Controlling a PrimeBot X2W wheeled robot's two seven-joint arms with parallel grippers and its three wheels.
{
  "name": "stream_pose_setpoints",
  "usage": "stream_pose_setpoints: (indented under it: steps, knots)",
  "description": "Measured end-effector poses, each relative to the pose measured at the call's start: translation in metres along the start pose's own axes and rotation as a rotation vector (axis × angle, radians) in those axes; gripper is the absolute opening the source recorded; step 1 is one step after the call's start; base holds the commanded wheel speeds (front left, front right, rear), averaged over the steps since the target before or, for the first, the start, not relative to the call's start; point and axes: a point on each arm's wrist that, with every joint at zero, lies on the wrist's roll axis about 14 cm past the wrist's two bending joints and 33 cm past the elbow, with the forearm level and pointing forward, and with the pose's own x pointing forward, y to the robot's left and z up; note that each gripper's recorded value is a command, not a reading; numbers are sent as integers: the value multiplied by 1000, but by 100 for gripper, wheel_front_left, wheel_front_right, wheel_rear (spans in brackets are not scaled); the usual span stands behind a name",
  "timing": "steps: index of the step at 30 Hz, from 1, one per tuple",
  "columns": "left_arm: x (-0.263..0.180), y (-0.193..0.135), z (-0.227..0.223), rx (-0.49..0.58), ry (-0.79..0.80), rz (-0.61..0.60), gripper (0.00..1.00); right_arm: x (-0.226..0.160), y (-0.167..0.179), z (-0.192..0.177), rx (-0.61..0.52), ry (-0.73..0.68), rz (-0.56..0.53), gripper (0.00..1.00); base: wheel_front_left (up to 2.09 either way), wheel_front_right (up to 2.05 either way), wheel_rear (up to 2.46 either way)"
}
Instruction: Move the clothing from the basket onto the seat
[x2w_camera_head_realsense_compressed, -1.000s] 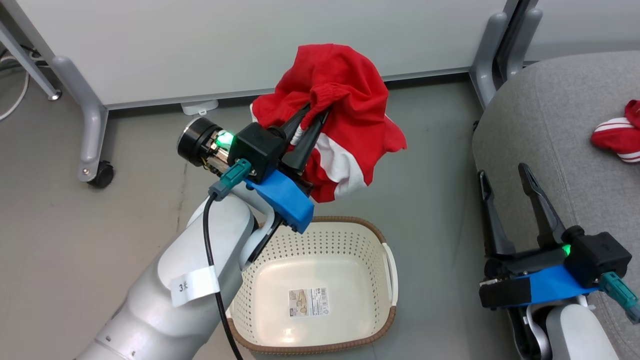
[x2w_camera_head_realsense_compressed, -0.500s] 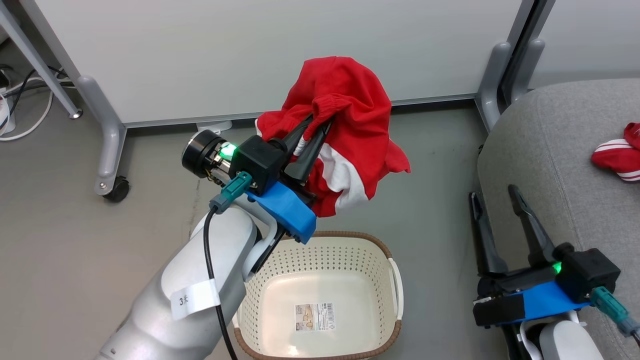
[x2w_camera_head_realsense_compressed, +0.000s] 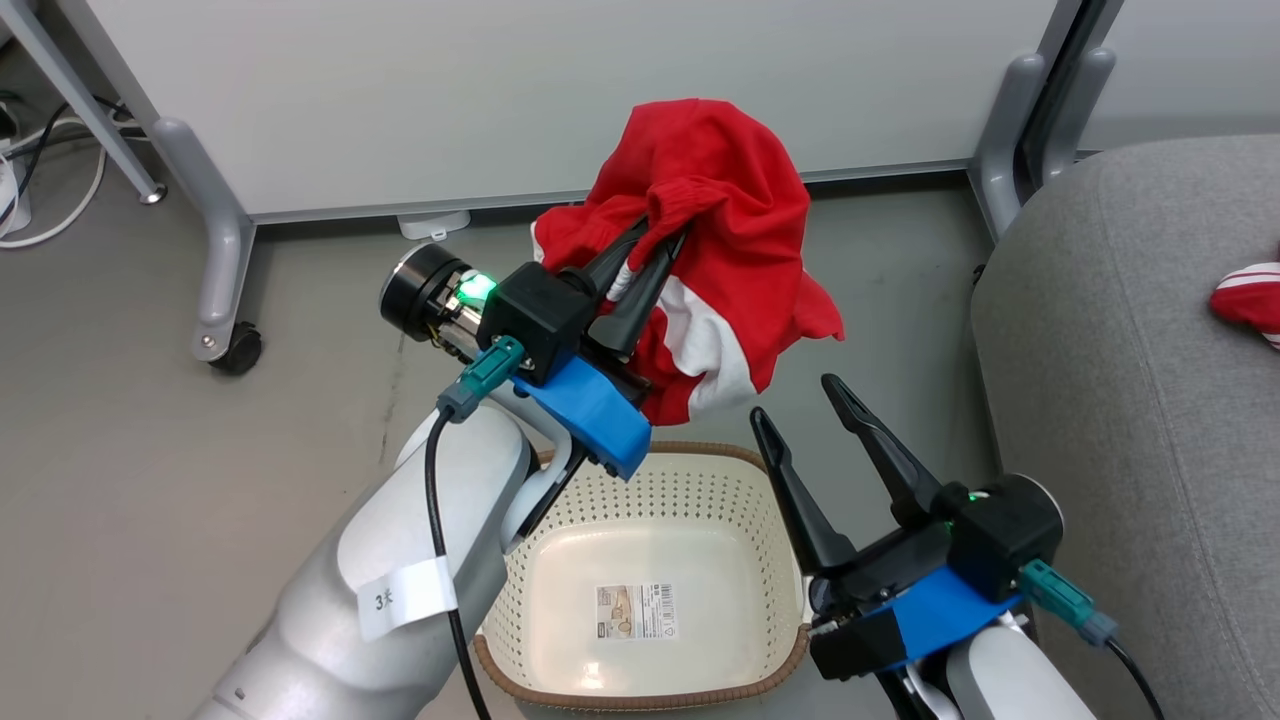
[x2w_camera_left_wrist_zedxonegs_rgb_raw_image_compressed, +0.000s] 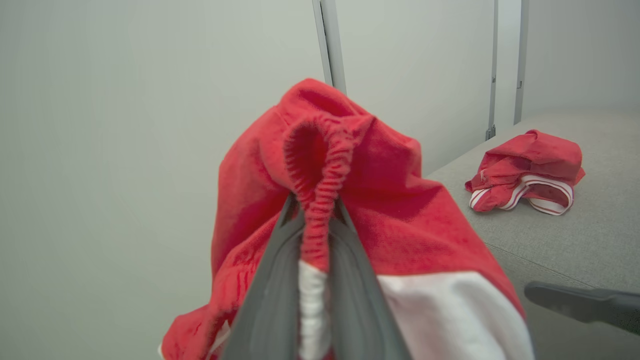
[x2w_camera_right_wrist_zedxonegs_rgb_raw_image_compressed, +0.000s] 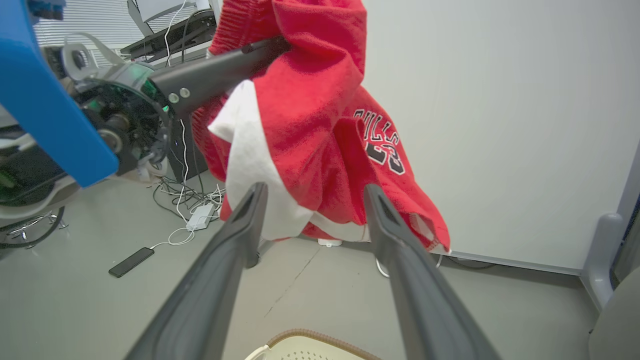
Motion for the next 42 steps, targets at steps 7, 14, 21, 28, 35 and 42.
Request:
stream_pose_setpoints:
  steps: [7, 14, 21, 28, 35, 42]
  knots:
    - [2, 0, -3, 0, 4, -4, 0, 20, 19, -5, 31, 10, 79, 100, 0, 0, 0]
    - [5, -1, -7, -1, 9, -15, 0, 40, 29, -8, 37, 13, 134, 100, 0, 0, 0]
    - [6, -4, -10, -8, 13, -23, 0, 52, 29, -12, 60, 25, 142, 0, 0, 0, 0]
    - [6, -5, -8, -6, 10, -24, 0, 53, 29, -8, 58, 18, 145, 0, 0, 0, 0]
    - [6, -5, -6, -7, 6, -23, 0, 52, 29, -7, 52, 16, 142, 0, 0, 0, 0]
    - [6, -2, -8, -4, 12, -13, 100, 52, 29, -6, 49, 16, 145, 0, 0, 0, 0]
